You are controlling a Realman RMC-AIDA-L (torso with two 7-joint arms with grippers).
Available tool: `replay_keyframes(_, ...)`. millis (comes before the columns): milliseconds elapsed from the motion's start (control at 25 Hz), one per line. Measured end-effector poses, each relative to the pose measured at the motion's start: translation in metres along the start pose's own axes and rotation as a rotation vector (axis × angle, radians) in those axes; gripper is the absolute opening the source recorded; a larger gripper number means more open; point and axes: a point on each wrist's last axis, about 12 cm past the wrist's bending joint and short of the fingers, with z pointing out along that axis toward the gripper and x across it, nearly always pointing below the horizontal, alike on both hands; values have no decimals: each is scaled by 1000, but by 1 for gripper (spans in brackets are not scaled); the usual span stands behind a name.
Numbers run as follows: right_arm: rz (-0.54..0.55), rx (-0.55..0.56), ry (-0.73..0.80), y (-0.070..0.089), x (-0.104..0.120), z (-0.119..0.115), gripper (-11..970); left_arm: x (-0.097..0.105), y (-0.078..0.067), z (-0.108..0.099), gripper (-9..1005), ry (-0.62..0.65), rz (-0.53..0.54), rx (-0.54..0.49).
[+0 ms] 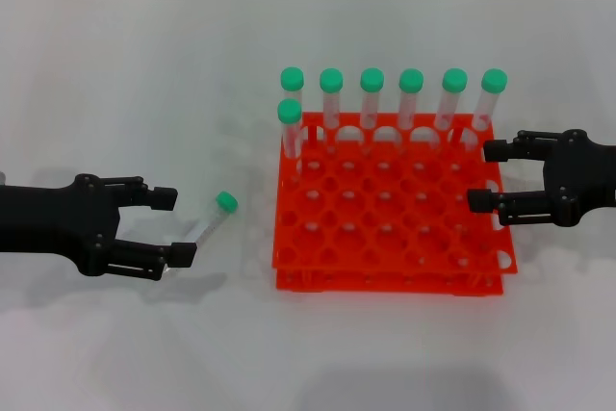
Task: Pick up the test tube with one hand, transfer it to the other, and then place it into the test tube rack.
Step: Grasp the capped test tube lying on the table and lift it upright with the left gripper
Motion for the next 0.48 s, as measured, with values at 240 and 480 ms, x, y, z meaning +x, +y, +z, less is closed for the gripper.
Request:
replay_keyframes(240,0,1,2,0,0,0,799,0,0,1,888,-1,0,1)
replay_keyframes(480,0,2,2,0,0,0,798,-1,0,1,888,-1,2,2)
